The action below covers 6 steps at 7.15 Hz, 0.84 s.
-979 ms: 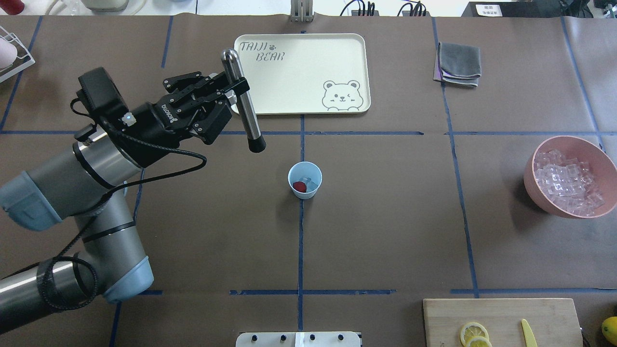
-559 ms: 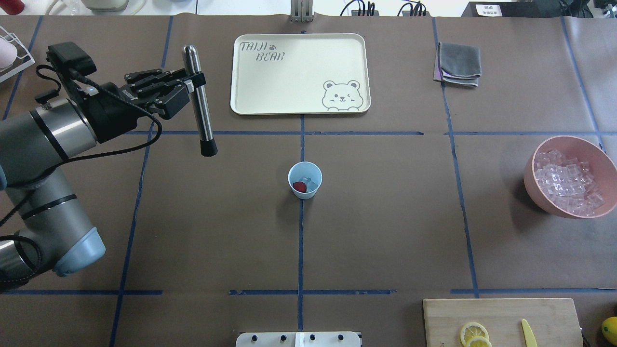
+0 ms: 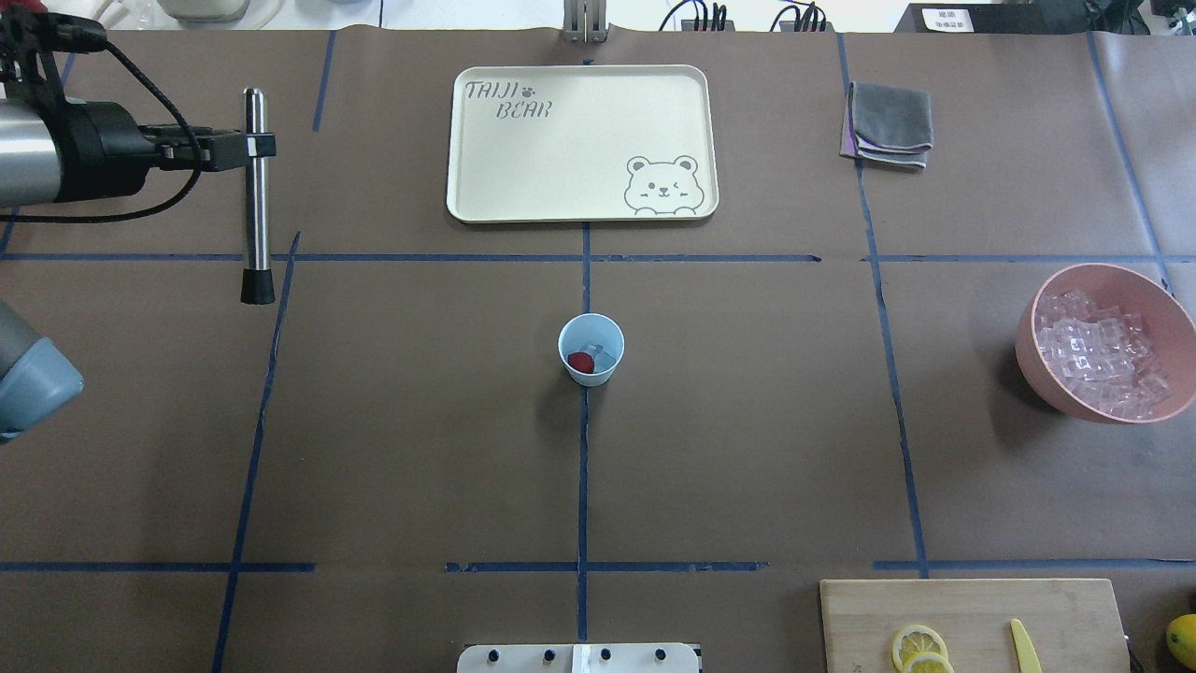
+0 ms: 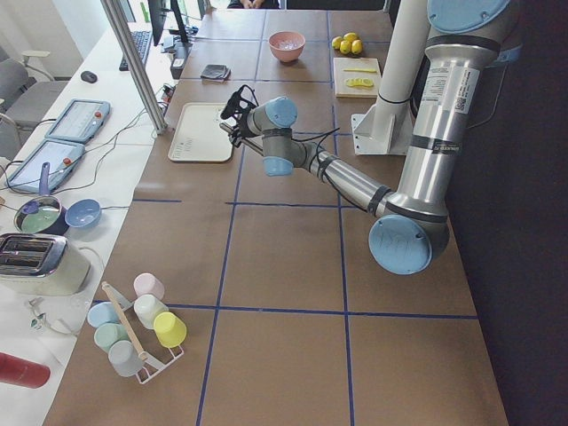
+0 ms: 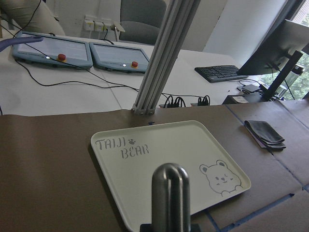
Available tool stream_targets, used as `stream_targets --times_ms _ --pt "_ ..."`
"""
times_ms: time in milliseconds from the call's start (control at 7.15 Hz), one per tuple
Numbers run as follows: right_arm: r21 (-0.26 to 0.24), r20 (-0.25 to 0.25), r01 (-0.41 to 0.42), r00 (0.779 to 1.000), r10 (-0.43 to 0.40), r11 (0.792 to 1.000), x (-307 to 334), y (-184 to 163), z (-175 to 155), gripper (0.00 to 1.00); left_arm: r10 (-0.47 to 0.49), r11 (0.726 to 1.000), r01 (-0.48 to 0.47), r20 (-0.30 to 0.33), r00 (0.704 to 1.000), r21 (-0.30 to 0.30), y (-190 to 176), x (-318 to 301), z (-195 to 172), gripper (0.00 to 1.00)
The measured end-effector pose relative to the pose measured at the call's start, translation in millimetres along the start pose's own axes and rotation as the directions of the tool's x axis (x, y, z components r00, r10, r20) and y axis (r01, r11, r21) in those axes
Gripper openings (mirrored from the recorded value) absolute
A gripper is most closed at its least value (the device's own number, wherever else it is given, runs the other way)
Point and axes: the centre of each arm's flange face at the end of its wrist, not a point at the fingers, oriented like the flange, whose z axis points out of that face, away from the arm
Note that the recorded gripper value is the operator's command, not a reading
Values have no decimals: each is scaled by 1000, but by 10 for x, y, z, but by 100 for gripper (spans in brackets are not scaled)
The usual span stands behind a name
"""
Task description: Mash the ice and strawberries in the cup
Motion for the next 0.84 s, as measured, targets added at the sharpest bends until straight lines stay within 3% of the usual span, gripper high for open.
stream_targets --times_ms 280,559,839 --pt "7 -8 8 1000 -8 1000 -16 -64 -24 100 -96 987 109 111 989 -114 102 -574 -191 0" --pt "8 -14 10 1000 -10 1000 -7 -97 -17 100 -159 962 203 230 960 -182 322 -996 -270 0" --pt "10 -17 13 1000 -13 1000 -9 -104 -20 100 -164 934 255 336 927 -249 533 -1335 -248 0"
